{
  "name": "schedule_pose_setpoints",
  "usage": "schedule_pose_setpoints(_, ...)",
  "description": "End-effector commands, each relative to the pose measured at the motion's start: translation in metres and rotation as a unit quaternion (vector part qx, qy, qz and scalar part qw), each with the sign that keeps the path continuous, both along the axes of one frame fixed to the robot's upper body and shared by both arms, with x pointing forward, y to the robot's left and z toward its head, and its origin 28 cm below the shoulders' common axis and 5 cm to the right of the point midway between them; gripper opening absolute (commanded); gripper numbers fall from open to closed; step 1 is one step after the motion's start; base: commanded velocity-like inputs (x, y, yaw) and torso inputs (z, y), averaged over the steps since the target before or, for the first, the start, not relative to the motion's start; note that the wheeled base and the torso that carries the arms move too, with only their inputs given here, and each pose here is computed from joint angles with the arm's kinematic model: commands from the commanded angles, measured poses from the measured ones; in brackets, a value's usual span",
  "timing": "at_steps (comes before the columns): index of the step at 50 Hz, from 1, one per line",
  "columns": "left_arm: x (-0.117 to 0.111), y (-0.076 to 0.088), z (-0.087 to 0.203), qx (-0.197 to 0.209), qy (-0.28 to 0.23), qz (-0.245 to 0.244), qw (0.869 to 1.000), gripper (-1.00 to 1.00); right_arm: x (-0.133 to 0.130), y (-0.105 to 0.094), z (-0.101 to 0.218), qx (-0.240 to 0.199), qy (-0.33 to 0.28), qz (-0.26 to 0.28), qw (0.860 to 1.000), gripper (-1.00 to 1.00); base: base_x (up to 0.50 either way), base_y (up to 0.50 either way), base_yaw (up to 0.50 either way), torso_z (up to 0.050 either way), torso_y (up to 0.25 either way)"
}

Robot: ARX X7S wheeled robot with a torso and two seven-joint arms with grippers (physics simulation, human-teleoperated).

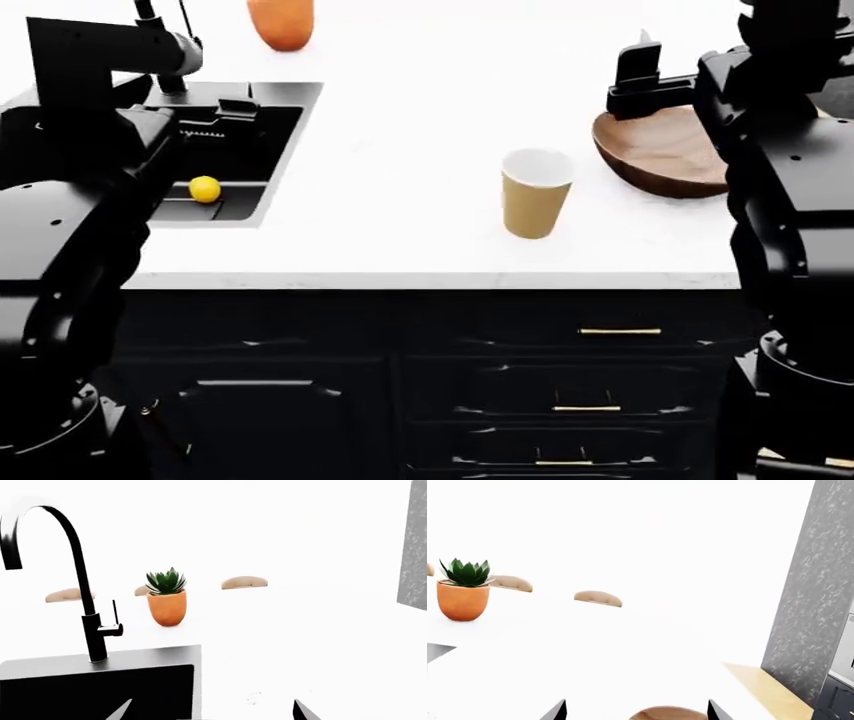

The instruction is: Pick the bowl and cup and place them in the sink. Then turn on the water.

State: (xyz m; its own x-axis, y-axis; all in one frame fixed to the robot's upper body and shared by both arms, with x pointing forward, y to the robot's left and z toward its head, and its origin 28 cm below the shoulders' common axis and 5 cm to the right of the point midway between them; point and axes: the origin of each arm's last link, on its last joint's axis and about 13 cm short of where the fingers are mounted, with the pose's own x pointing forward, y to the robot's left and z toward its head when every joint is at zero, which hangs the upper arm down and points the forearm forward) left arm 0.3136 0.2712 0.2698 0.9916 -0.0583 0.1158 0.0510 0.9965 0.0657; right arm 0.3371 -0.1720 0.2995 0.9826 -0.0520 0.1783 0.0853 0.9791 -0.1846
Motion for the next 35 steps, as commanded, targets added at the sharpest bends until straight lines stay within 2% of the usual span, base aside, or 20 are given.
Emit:
schedule_pose_setpoints(1, 0.0020, -0.0006, -0.0064, 0.005, 0.001, -0.012, 1.000, 1.00, -0.0010, -0.0016, -0.0031, 0.011, 0.002, 0.008, 1.000, 1.00, 0.16, -0.48, 0.00, 0.000, 0.000)
schedule_pose_setpoints(35, 0.0008, -0.0017, -0.0038, 0.010, 0.003, -0.017, 1.000, 1.00, 0.0000, -0.0017, -0.0045, 0.013, 0.010, 0.009, 1.000, 1.00, 0.16, -0.50, 0.00, 0.000, 0.000)
